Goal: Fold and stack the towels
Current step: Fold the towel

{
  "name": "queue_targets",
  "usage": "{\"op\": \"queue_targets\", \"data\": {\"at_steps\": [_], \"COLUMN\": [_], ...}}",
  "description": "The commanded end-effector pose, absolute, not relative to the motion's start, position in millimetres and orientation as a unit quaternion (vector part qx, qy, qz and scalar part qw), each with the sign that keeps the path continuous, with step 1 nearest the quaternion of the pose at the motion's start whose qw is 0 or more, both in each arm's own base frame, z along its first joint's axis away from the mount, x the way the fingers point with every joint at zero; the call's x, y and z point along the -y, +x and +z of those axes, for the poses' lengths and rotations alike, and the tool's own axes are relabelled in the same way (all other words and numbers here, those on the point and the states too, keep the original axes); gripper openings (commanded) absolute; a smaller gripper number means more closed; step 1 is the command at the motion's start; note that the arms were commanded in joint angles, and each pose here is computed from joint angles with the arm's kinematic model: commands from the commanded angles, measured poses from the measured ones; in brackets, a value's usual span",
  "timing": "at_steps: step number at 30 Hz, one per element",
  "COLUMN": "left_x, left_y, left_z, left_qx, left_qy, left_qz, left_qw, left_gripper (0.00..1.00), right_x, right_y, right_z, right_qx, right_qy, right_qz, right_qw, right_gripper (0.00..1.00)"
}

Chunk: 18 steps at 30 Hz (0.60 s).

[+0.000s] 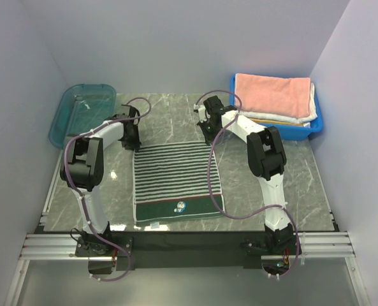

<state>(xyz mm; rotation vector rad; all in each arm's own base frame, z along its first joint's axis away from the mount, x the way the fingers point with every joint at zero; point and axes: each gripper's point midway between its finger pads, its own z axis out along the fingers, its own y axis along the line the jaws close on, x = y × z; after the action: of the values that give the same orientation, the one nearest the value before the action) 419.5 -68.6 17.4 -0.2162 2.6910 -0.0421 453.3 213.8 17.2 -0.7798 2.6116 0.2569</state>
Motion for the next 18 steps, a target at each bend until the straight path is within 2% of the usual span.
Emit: {"op": "queue_targets", "data": {"at_steps": [1,2,3,4,9,15,18], "left_x": [61,60,59,59,61,56,51], "left_y": [381,380,379,379,393,449,471], "left_z": [-36,-37,-37,-37,-13,63,79], "left_qx": [-0.99,-0.99,-0.99,-0.99,-0.985,-0.953,-0.941], "left_qy": [-0.075,-0.076,-0.077,-0.075,-0.074,-0.091,-0.1], "left_qz": [-0.003,-0.004,-0.004,-0.004,-0.012,-0.009,-0.006], "left_qw": [0.122,0.121,0.118,0.118,0.156,0.289,0.322], "left_gripper": [0.19,0.15,0.05,0.01,0.01,0.01,0.01], "right_x": [-189,-189,-189,-188,-189,-191,-182], "right_y": [433,434,433,434,446,482,504], "right_z": [-10,-10,-10,-10,9,66,90], "right_qx": [-0.945,-0.945,-0.945,-0.945,-0.942,-0.927,-0.919], "right_qy": [-0.287,-0.287,-0.287,-0.287,-0.275,-0.232,-0.207], "right_qz": [0.051,0.05,0.05,0.05,0.05,0.082,0.069], "right_qw": [0.15,0.152,0.151,0.152,0.186,0.282,0.327], "right_gripper": [0.0,0.0,0.0,0.0,0.0,0.0,0.0]}}
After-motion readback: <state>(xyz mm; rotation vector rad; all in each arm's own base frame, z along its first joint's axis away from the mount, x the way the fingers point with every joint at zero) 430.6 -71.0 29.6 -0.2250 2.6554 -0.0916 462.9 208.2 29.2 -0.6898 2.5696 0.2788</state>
